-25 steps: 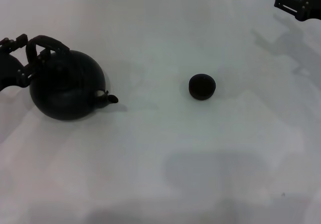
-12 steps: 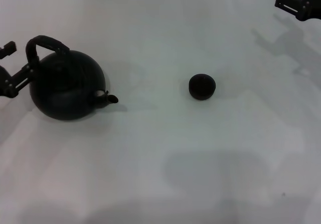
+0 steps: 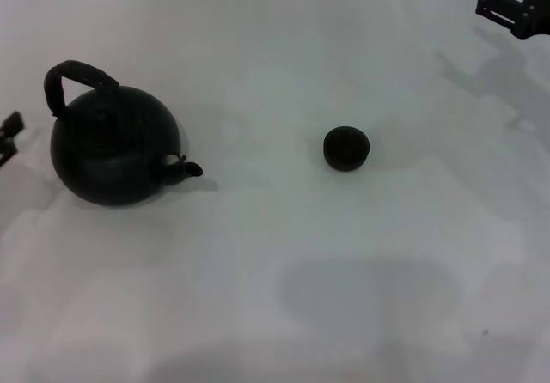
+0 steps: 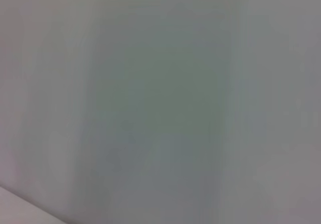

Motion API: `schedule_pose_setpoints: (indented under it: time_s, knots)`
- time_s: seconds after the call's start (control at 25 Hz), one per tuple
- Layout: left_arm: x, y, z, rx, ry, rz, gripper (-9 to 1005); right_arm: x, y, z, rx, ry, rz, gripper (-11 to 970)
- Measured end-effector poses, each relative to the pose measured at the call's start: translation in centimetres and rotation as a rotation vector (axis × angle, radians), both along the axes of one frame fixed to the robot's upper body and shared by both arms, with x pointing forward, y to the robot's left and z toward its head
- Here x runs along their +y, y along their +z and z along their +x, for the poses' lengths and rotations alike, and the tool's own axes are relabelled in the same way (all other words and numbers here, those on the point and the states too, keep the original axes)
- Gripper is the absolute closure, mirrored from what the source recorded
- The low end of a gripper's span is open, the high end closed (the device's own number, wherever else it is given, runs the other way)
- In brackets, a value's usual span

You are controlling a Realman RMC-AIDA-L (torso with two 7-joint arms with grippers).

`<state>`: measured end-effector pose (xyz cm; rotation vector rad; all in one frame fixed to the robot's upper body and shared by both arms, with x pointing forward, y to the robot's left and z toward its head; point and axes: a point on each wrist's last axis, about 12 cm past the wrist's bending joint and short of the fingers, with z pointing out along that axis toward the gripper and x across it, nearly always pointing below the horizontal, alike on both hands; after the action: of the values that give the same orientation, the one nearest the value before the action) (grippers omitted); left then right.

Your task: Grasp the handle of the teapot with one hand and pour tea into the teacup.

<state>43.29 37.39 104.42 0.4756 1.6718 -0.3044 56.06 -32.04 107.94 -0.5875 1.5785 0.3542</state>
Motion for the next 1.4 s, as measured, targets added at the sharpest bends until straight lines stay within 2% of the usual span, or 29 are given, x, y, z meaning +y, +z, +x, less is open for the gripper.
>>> schedule_pose_setpoints:
  time_s: [0.16, 0.48, 0.72, 1.08, 1.4]
  knots:
    - [1.1, 0.1, -1.6, -0.063, 0.094, -0.025, 368, -0.5, -0.2, -0.6, -0.002, -0.014, 0.002, 105]
    - [4.3, -0.5, -4.8, -0.213, 0.426, -0.111, 370, -2.1, -0.3, -2.0, -0.015, -0.048, 0.03, 105]
    - [6.2, -0.5, -6.3, -0.296, 0.616, -0.147, 372, -3.3, -0.8, -2.9, -0.005, -0.099, 0.045, 105]
    - [7.2, -0.4, -6.6, -0.338, 0.711, -0.148, 376, -4.8, -1.9, -4.2, -0.072, -0.257, 0.108, 105]
    - [7.7, -0.2, -6.6, -0.361, 0.741, -0.123, 376, -4.8, -3.0, -4.8, -0.091, -0.302, 0.082, 105]
